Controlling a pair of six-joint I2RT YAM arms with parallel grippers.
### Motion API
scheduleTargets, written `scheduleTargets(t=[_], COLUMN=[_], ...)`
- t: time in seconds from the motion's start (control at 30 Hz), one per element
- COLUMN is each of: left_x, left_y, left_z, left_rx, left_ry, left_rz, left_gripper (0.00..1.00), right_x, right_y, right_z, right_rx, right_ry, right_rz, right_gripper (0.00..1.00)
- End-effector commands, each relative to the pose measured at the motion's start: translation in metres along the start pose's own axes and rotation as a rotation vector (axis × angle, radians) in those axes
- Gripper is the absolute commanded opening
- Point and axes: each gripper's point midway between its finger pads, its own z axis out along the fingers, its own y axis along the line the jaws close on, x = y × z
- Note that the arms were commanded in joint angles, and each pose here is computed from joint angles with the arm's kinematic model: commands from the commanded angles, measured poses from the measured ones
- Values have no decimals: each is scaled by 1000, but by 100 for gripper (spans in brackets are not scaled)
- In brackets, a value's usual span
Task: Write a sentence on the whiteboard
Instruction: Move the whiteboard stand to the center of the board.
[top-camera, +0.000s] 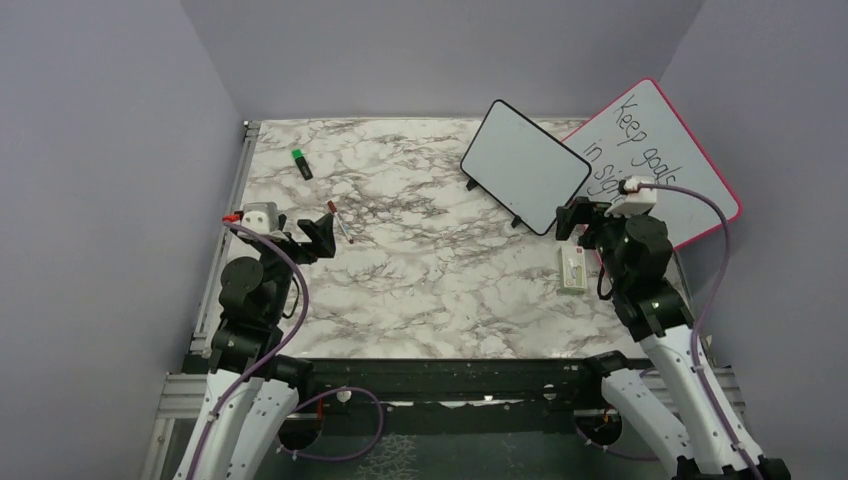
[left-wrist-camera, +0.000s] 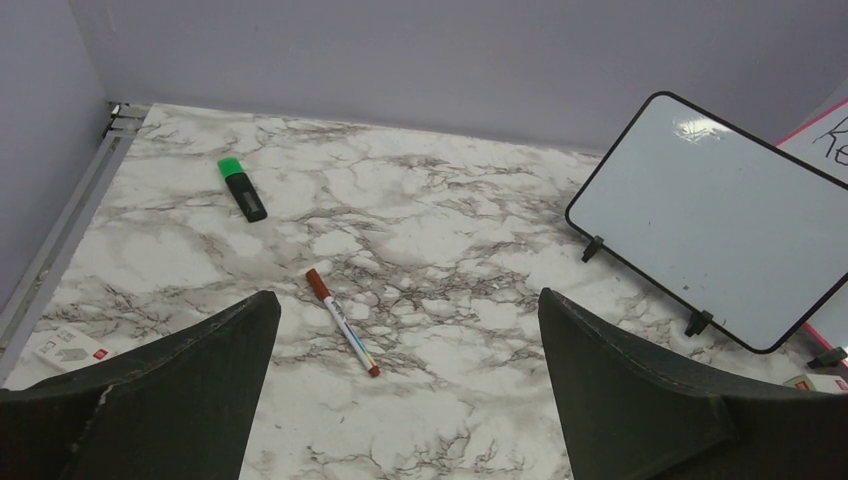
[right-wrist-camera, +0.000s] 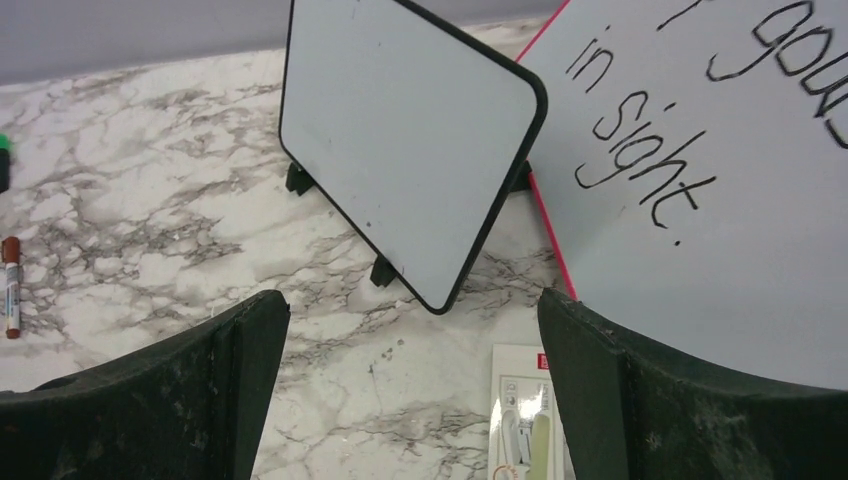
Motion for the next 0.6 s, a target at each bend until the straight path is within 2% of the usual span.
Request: scheduleTargets(t=[0.0, 0.13, 0.37, 0.57], left_x=[1, 1, 1, 0], left_y=[-2, -3, 6, 7], left_z=[-6, -7, -10, -12], left_rx=[20, 24, -29, -40], left_ry=[-24, -36, -43, -50], left_rz=[-1, 2, 25, 23], left_gripper=[99, 99, 99, 99], right_x=[19, 42, 69, 97], right_y=[17, 25, 48, 60], right_z=[19, 46, 75, 93], right_rx=[-50, -32, 99, 240], right_ry=[117, 217, 270, 283], right_rz=[50, 76, -9, 14], right_gripper=[99, 95, 94, 91])
